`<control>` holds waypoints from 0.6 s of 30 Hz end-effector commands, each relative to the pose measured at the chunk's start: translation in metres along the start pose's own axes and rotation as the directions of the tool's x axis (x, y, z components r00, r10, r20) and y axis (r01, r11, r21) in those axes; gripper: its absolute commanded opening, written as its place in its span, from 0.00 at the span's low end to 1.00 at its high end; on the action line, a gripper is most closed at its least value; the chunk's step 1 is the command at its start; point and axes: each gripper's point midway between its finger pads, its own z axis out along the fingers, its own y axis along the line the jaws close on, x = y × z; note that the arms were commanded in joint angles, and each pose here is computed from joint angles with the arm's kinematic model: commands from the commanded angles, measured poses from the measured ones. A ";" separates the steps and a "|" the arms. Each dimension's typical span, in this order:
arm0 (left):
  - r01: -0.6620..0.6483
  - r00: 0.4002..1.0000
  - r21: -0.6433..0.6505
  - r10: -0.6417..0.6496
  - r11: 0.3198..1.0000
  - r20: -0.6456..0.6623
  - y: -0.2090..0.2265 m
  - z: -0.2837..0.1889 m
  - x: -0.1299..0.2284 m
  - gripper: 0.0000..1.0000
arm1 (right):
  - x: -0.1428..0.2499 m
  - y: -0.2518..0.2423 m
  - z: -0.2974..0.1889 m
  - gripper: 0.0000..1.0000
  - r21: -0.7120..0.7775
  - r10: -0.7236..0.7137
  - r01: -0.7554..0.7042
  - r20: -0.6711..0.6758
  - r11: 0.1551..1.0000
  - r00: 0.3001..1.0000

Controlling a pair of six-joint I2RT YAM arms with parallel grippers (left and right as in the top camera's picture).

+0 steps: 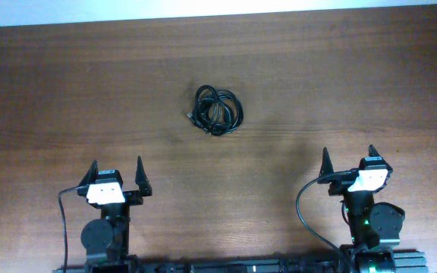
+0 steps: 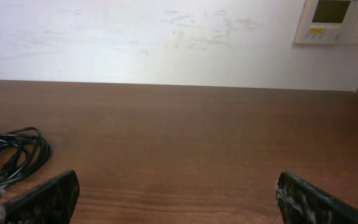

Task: Untangle cables
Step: 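Open both grippers and move them toward the black cable bundle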

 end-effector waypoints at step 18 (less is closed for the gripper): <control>-0.092 0.983 0.538 0.164 0.838 -0.087 -0.089 0.006 -0.204 0.99 | -0.235 0.100 -0.060 0.99 -0.557 -0.052 0.234 0.322 0.797 0.945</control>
